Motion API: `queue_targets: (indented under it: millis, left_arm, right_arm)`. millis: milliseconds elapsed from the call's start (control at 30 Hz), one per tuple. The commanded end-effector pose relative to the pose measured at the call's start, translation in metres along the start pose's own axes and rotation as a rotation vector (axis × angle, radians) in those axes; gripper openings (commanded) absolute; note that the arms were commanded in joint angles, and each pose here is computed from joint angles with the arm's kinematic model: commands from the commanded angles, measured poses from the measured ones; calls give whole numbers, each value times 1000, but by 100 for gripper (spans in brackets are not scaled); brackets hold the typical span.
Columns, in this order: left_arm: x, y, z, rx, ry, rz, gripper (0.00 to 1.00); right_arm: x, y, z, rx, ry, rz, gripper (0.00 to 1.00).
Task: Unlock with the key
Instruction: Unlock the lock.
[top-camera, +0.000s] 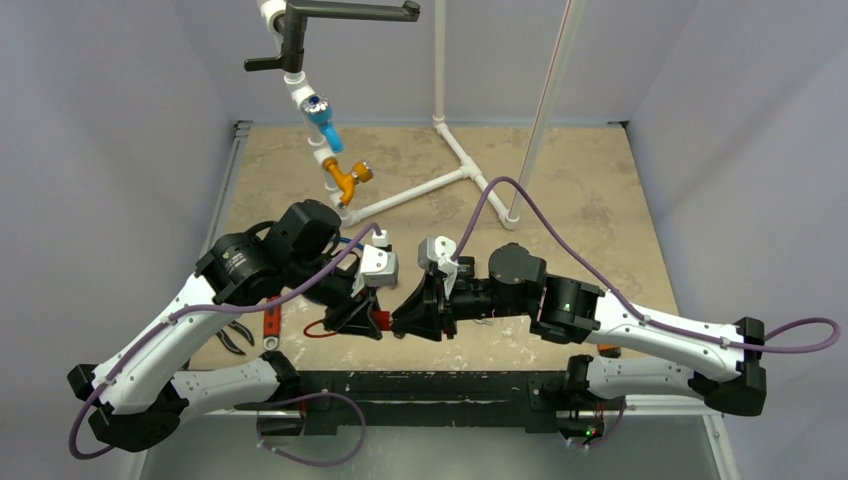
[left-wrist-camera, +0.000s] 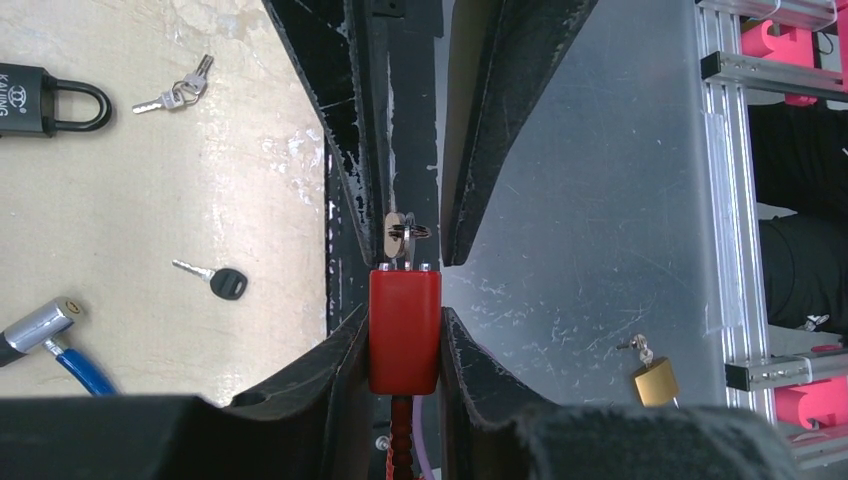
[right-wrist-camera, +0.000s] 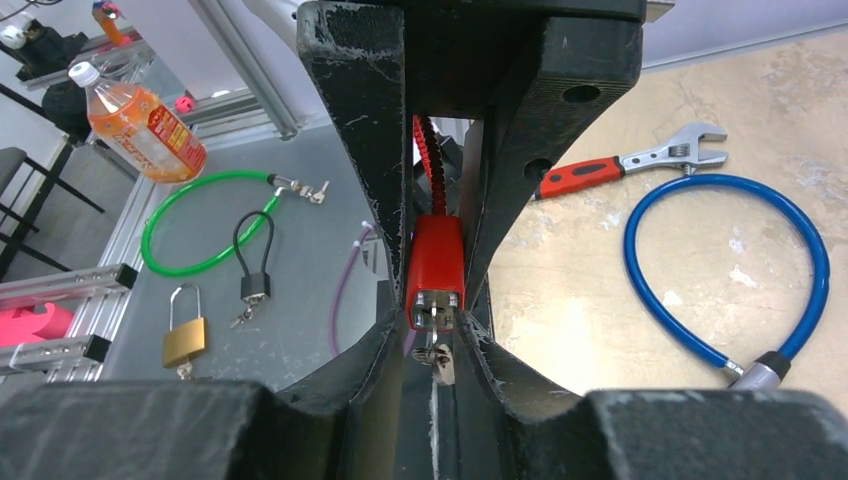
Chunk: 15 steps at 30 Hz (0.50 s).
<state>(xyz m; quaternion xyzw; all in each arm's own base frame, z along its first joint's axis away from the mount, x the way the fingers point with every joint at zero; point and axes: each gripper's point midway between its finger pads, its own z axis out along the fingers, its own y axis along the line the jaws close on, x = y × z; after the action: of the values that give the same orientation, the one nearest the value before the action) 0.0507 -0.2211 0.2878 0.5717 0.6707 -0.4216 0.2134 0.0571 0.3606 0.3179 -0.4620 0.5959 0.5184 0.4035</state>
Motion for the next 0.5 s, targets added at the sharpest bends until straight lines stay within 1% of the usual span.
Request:
queue_targets:
  millis: [0,100,133,200,233,467]
  left_arm:
    - [-23,-10,-10,14,-86,54,0]
    - [-24,-10,-12,11,-91,60,0]
    - [-25,-11,-12,12,-93,62,0]
    - [-25,-11,-13,10,-94,69,0]
    - [-24,-11,-13,8,-92,73,0]
    - [-24,-9,-14,-6,-95,89,0]
  right_arm:
    - [-8,-4,1,21,-33,-7,25]
    - [-6,-5,1,24,-31,-6,22]
    - [-6,-5,1,23,-30,-6,18]
    - [-5,-5,2,25,-26,-5,2]
    - [-3,-5,2,20,-22,-4,0]
    - [-6,-3,2,14,-28,3,0]
